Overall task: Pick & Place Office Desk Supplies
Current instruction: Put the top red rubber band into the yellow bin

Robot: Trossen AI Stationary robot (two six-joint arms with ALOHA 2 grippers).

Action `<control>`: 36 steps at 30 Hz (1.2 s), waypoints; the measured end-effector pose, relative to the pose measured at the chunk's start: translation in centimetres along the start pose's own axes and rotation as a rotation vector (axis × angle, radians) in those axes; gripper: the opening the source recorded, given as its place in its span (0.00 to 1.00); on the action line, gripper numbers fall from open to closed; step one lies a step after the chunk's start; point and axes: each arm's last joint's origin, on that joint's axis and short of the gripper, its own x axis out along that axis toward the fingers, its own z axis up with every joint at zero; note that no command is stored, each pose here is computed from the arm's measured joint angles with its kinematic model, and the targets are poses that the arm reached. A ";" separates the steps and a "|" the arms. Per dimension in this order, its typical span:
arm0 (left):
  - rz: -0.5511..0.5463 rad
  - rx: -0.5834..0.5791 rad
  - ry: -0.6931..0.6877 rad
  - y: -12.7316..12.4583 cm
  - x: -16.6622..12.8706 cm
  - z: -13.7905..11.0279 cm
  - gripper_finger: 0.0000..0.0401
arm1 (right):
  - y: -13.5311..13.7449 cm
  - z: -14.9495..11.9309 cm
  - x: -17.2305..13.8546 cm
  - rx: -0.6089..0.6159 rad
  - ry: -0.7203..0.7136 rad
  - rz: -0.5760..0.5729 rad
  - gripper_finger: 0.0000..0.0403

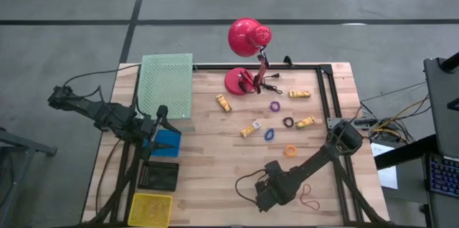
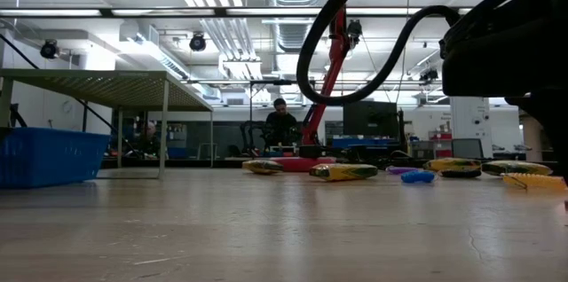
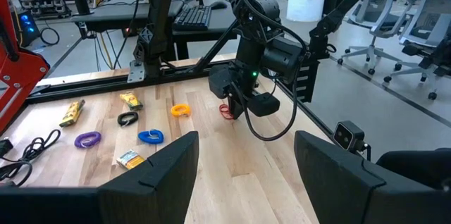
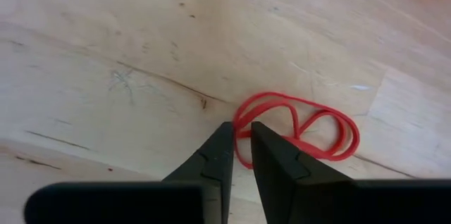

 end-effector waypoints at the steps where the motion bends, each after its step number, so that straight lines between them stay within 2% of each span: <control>1: 0.000 0.000 0.000 0.0 0.0 0.0 0.60 | 0.0 0.0 0.0 0.001 0.001 0.003 0.10; 6: 0.000 0.000 0.000 0.0 0.0 0.0 0.60 | 0.1 0.0 0.0 0.002 0.004 0.010 0.03; 20: 0.000 0.000 0.000 0.0 0.0 0.0 0.60 | 0.5 0.0 -0.7 -0.011 -0.007 0.020 0.02; 30: 0.000 -0.002 0.000 0.0 0.0 0.0 0.60 | 1.4 0.4 -3.8 -0.037 -0.109 0.120 0.02; 36: 0.000 -0.002 0.000 0.0 0.0 0.0 0.60 | 2.7 0.7 -6.3 -0.069 -0.239 0.264 0.02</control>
